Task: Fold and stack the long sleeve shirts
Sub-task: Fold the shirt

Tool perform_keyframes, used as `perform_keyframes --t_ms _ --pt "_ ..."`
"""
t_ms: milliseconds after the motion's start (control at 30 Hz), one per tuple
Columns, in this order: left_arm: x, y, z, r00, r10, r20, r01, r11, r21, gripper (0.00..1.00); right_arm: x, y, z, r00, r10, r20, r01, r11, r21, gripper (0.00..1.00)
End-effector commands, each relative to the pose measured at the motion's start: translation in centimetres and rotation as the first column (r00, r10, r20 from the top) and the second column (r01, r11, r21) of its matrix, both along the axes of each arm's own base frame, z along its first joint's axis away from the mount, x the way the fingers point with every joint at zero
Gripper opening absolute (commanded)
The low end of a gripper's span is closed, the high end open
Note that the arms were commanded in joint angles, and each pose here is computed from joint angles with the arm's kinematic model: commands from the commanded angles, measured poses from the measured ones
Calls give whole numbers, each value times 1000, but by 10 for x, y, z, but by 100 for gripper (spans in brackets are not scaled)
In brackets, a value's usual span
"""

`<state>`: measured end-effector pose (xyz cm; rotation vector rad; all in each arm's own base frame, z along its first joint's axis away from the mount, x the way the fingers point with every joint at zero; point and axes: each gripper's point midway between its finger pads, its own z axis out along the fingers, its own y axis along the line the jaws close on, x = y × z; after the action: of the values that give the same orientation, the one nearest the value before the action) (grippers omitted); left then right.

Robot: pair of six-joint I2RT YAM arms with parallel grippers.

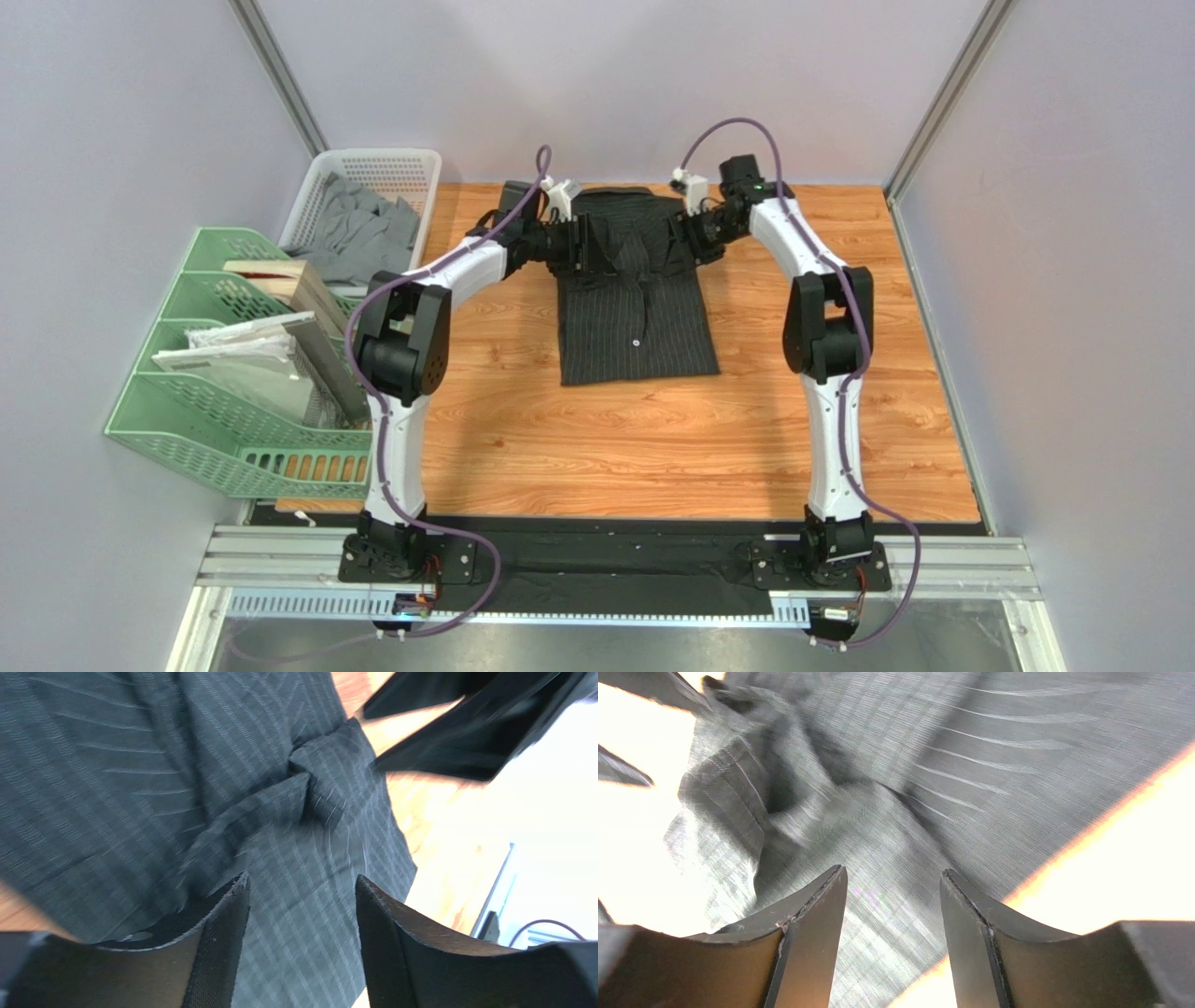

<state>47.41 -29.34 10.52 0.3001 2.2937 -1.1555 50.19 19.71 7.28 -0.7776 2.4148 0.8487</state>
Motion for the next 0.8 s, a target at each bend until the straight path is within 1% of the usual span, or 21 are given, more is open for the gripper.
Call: perform_keyframes --t_ms 0,33,67,100,133,167,233,300,333,367,400,433,500,533,600,633,667,700,733,767 --pt "-12 27 50 996 -13 90 10 1000 25 64 -8 -17 71 991 47 126 -46 999 -14 57" --pt "-30 30 50 998 -25 65 24 999 23 64 -19 -17 69 995 54 89 -55 998 13 57" --pt "-41 29 51 998 -41 52 41 999 6 64 -27 -15 71 996 62 66 -64 997 37 56" --pt "-56 23 51 998 -65 20 65 998 -15 64 -43 -9 80 996 85 36 -88 992 87 54" --pt "-71 24 45 997 -69 -16 69 998 -14 64 -51 -7 80 996 93 7 -93 989 114 53" --pt "-79 23 41 996 -74 -48 73 997 -17 63 -64 -6 71 994 94 -53 -87 987 133 51" --pt "-93 18 27 991 -87 -104 86 996 -15 60 -76 0 63 988 98 -119 -77 981 176 48" --pt "-97 14 16 988 -93 -125 93 996 -6 57 -84 2 43 975 98 -202 -57 979 197 43" --pt "-93 12 16 988 -102 -114 102 995 -2 54 -86 3 37 968 94 -231 -46 978 204 42" --pt "-96 13 8 985 -112 -132 117 993 32 53 -88 3 29 961 85 -262 -30 978 205 40" --pt "-97 9 4 982 -124 -143 131 990 43 52 -88 5 22 957 81 -280 -20 976 215 39" --pt "-92 7 -4 979 -127 -160 137 989 52 49 -90 7 11 943 72 -325 0 976 217 37" --pt "-90 13 -19 975 -98 -197 118 989 92 45 -94 8 -5 927 52 -372 32 976 217 33" --pt "-88 13 -28 972 -99 -213 123 987 102 41 -96 9 -9 921 47 -386 41 975 219 33" --pt "-91 22 -47 959 -91 -269 132 982 139 39 -102 11 -24 910 12 -415 78 977 200 33" --pt "-91 26 -52 955 -81 -284 127 981 149 36 -107 14 -26 907 12 -421 79 977 197 33" --pt "-89 35 -56 951 -50 -306 102 983 154 34 -109 15 -26 908 -1 -418 86 979 185 33" --pt "-94 41 -60 946 -42 -321 95 984 150 33 -113 17 -28 909 3 -417 80 980 181 34" --pt "-93 42 -57 951 -54 -305 100 986 135 32 -113 18 -26 911 5 -412 77 980 183 35" --pt "-95 42 -49 954 -92 -287 124 988 94 32 -112 18 -16 918 2 -398 80 979 189 37"
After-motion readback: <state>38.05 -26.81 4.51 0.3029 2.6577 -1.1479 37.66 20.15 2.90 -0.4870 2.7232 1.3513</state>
